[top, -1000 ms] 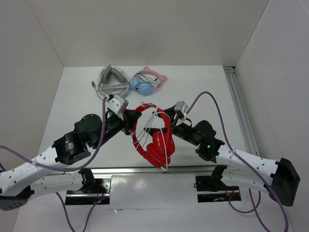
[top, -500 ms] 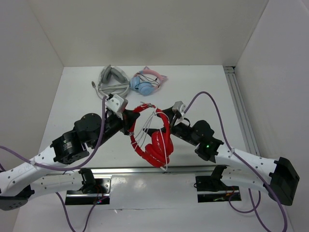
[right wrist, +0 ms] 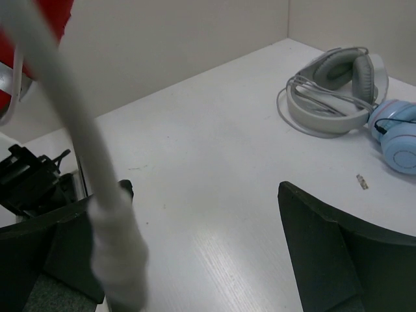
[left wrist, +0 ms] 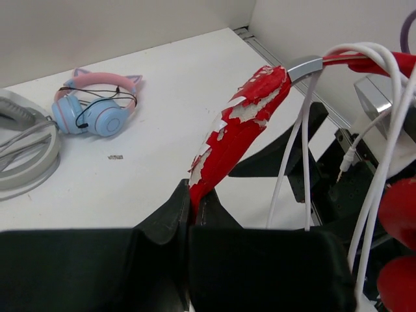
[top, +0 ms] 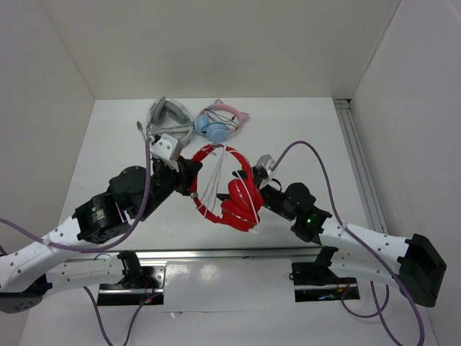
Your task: Wrap the headphones
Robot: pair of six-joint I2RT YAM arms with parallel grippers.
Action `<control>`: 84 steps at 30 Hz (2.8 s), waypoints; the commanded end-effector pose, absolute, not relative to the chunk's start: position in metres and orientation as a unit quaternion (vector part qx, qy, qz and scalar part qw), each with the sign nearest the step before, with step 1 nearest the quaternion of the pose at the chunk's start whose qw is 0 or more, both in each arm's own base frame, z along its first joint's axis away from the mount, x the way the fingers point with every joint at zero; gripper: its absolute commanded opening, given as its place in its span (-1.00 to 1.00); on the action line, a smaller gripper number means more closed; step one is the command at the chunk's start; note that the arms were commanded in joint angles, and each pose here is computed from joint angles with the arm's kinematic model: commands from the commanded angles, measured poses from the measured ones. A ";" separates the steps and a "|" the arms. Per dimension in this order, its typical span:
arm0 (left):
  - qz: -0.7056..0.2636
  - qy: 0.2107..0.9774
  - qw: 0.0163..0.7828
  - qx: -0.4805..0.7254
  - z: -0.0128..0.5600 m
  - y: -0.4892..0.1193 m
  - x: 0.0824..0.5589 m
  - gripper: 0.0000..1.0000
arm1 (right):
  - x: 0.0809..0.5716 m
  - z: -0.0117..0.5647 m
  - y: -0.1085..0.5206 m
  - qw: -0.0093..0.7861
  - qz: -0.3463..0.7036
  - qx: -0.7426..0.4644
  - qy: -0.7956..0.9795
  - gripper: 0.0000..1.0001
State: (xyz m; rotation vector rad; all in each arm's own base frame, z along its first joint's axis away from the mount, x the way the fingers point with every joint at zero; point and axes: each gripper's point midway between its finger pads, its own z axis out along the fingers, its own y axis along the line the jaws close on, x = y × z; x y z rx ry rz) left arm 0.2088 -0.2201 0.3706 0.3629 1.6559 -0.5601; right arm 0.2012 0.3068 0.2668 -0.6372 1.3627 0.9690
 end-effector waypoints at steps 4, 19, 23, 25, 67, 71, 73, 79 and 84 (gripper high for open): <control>-0.260 0.688 0.677 0.015 0.425 -0.192 0.227 -1.00 | 0.209 0.250 0.299 0.626 0.392 -0.263 0.620 1.00; -0.213 0.725 0.650 -0.073 0.399 -0.170 0.254 -1.00 | 0.273 0.200 0.170 0.641 0.133 0.079 0.752 1.00; -0.213 0.738 0.635 -0.080 0.382 -0.168 0.266 -1.00 | 0.268 0.204 0.134 0.636 0.067 0.145 0.755 1.00; -0.216 0.741 0.631 -0.082 0.377 -0.170 0.273 -1.00 | 0.266 0.213 0.125 0.637 0.061 0.167 0.750 1.00; -0.199 0.873 0.442 -0.051 0.145 -0.334 0.513 -1.00 | 0.195 0.315 0.082 0.624 0.221 0.153 0.733 1.00; -0.210 0.872 0.440 -0.042 0.128 -0.354 0.526 -1.00 | 0.192 0.318 0.076 0.632 0.217 0.150 0.728 1.00; -0.214 0.870 0.441 -0.039 0.126 -0.364 0.529 -1.00 | 0.191 0.316 0.073 0.633 0.212 0.152 0.729 1.00; -0.224 0.868 0.440 -0.051 0.110 -0.379 0.549 -1.00 | 0.189 0.313 0.078 0.627 0.223 0.140 0.733 1.00; -0.251 0.861 0.438 -0.064 0.111 -0.393 0.566 -1.00 | 0.191 0.305 0.085 0.618 0.220 0.129 0.743 1.00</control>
